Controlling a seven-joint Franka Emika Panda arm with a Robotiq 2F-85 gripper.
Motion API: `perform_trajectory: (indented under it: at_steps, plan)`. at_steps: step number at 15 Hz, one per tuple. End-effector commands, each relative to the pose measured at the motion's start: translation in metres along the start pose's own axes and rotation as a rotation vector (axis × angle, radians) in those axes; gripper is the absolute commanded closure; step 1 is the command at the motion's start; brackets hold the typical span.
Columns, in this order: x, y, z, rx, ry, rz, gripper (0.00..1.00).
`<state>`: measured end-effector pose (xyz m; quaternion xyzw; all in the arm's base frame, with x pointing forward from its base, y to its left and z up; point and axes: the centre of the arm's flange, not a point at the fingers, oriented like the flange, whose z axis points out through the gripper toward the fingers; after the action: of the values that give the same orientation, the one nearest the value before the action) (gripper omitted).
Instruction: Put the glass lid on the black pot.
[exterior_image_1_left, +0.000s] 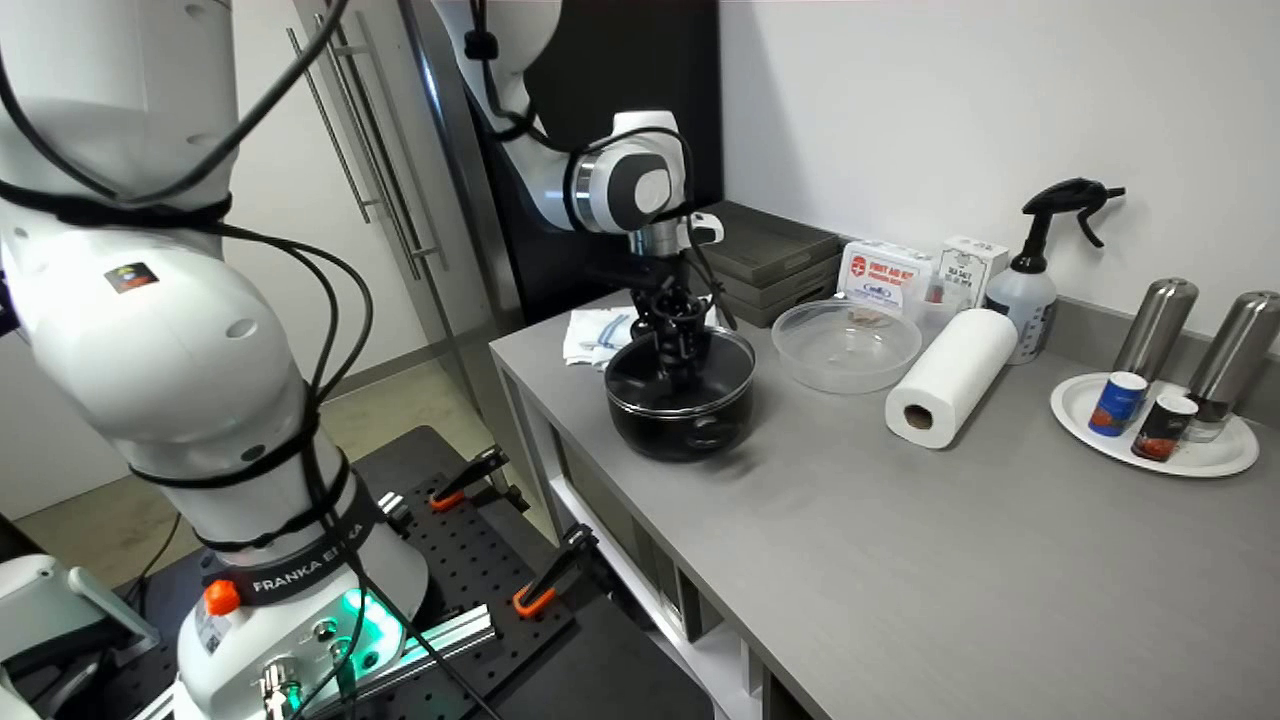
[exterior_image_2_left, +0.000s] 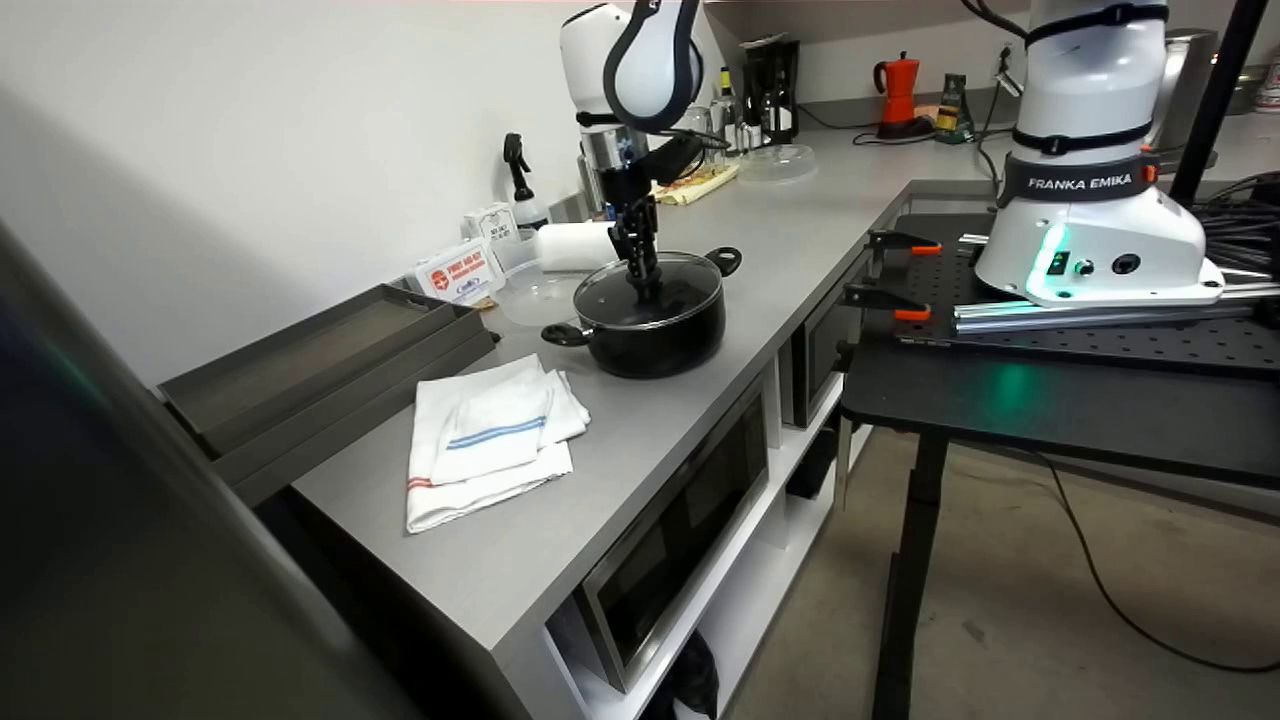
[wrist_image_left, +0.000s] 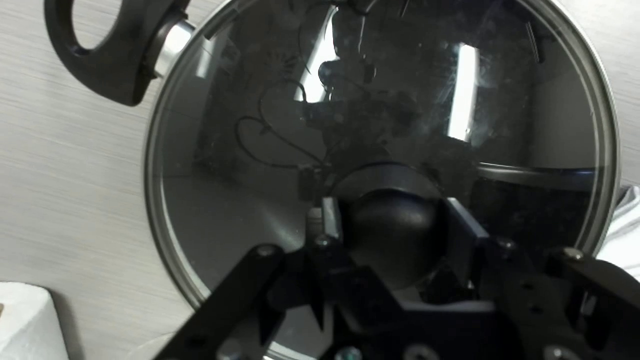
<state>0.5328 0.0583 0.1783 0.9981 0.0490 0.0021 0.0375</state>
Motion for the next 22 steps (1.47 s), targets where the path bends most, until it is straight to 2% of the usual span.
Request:
perform_trajectory:
  at_steps: [1,14,15,16,19,20,22]
  plan:
    - [0.0055,-0.0078,-0.0103,-0.004,0.015,-0.001,0.74]
    - [0.0056,-0.0122,-0.0126,-0.003,0.015,-0.008,0.74]
    - [0.0056,-0.012,-0.0126,-0.003,0.014,-0.007,0.24]
    - [0.0055,-0.0119,-0.0126,-0.003,0.014,-0.007,0.23]
    - [0.0075,-0.0115,-0.0165,-0.003,0.023,-0.006,0.04]
    - [0.0085,-0.0113,-0.018,-0.003,0.026,-0.006,0.0]
    - [0.0098,-0.011,-0.0202,-0.003,0.031,-0.005,0.0]
